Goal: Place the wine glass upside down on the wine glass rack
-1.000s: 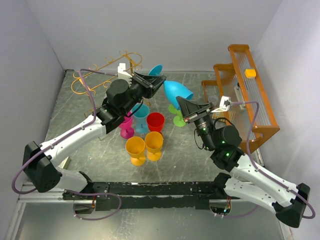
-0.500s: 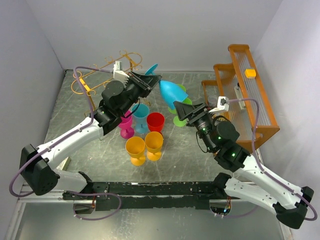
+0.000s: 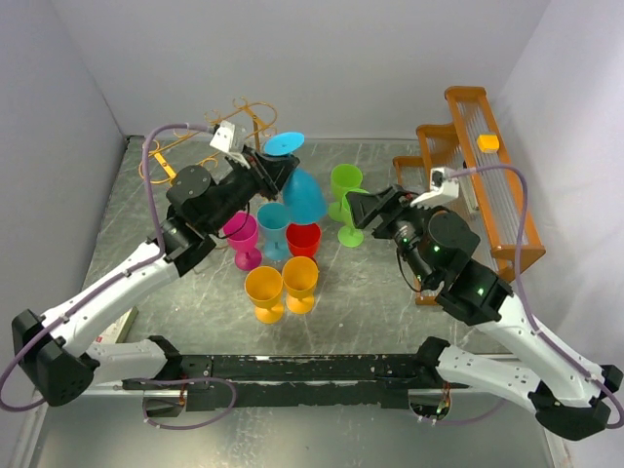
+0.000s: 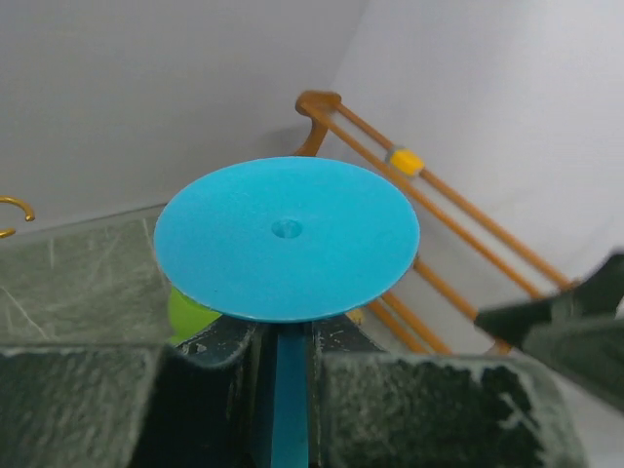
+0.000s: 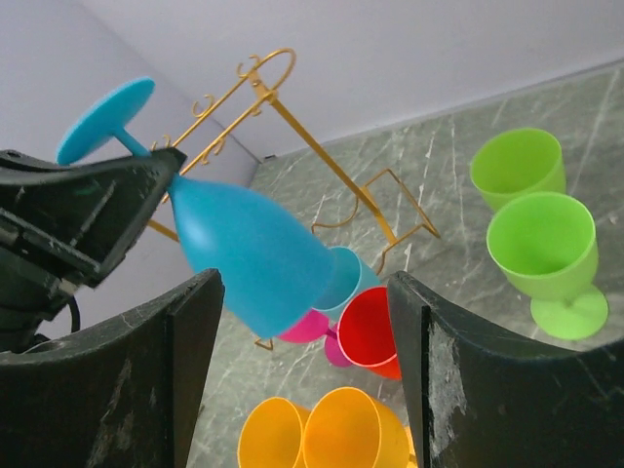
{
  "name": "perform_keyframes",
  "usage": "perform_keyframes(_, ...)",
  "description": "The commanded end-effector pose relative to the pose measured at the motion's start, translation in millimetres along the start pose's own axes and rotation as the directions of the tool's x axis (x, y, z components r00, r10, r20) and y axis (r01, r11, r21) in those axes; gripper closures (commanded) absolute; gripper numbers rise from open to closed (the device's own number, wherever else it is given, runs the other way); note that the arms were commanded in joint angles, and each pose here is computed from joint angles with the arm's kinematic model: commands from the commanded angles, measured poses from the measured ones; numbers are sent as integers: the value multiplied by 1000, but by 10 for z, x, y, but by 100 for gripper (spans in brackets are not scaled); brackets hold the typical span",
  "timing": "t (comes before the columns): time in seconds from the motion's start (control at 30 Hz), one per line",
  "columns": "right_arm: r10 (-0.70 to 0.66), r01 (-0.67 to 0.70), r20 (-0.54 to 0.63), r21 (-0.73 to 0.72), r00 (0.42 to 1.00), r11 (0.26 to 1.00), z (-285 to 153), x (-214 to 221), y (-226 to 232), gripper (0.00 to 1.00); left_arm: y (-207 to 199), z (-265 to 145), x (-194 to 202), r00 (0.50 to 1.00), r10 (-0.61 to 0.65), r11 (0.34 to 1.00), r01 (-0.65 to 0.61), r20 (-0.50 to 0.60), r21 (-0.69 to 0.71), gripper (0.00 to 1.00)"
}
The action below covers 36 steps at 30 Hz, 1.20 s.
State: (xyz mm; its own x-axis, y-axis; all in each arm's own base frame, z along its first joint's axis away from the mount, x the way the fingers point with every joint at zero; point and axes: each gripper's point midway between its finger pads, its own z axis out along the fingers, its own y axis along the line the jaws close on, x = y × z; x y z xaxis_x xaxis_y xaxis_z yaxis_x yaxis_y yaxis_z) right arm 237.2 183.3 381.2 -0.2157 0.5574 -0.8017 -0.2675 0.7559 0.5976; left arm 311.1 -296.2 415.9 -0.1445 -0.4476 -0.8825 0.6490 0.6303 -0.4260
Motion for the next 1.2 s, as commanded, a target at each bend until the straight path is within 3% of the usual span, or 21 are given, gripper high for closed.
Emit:
perform_keyframes(0.0,-160,156,-41,-91,986,984,82,8,232,31,-222,-209,-116,963,263,948,-270,64,167,93)
perform_keyframes(0.2,-227,203,-78,-240,971,949,196,159,550,30,-216,-334,-61,935,350,915,-354,54,192,93)
perform_keyframes(0.37,-110,68,-116,-317,987,946,258,190,850,30,-138,-409,-14,914,401,897,-406,68,175,93)
perform_keyframes(0.53,65,-101,-135,-283,989,954,340,94,987,31,-17,-413,-1,919,389,912,-394,63,112,93)
perform_keyframes(0.7,229,-264,-203,-167,952,950,515,212,1004,35,21,-490,4,917,389,913,-397,90,98,93)
perform_keyframes(0.97,350,-374,-216,-81,912,924,768,374,1014,53,14,-555,-7,911,395,908,-406,117,101,93)
perform_keyframes(1.17,428,-457,-238,-82,872,886,872,522,1043,57,44,-555,43,895,432,891,-442,110,103,93)
